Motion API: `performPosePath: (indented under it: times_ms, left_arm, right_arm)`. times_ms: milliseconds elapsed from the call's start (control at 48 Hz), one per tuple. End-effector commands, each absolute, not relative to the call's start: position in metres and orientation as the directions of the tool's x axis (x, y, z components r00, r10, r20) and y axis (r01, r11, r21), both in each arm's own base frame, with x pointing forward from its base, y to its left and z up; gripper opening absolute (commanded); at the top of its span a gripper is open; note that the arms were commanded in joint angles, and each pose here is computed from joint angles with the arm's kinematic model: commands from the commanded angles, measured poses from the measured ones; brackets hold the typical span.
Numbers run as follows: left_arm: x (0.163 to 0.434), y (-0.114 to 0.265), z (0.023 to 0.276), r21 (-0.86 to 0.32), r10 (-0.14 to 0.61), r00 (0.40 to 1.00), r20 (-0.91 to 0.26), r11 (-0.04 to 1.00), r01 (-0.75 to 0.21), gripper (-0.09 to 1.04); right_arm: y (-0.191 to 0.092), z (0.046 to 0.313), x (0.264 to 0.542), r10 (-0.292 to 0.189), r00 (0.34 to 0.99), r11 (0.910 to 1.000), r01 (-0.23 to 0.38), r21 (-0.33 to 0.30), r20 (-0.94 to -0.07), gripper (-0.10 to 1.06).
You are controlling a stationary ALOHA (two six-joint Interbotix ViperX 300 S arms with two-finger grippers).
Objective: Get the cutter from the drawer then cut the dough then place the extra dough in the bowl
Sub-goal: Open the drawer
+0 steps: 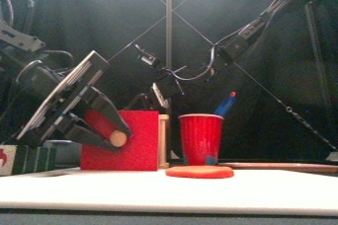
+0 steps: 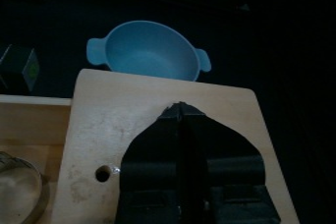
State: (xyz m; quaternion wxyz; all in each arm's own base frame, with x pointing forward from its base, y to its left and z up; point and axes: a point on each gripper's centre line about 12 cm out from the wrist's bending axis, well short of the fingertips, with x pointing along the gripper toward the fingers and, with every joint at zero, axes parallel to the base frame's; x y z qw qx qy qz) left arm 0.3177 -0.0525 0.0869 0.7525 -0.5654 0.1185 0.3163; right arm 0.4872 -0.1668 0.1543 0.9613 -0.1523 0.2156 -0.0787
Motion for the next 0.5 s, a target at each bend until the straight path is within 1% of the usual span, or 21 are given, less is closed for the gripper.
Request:
performPosePath:
  times_ms: [21, 208, 500]
  left_arm:
    - [0.32, -0.0556, 0.0866, -0.774, 0.33, 0.774, -0.54, 0.167, -0.611, 0.61]
    - [0.3198, -0.0544, 0.0856, -0.768, 0.333, 0.772, -0.541, 0.18, -0.615, 0.63]
    - [0.3212, -0.05, 0.0866, -0.762, 0.344, 0.773, -0.532, 0.203, -0.615, 0.63]
  right_arm:
    - [-0.1724, 0.1517, 0.484, -0.231, 0.883, 0.9405, 0.095, -0.326, -0.409, -0.04]
    - [-0.1717, 0.1525, 0.4843, -0.23, 0.884, 0.9404, 0.094, -0.327, -0.408, -0.04]
    - [-0.1697, 0.1528, 0.4858, -0.226, 0.885, 0.9407, 0.09, -0.327, -0.406, -0.04]
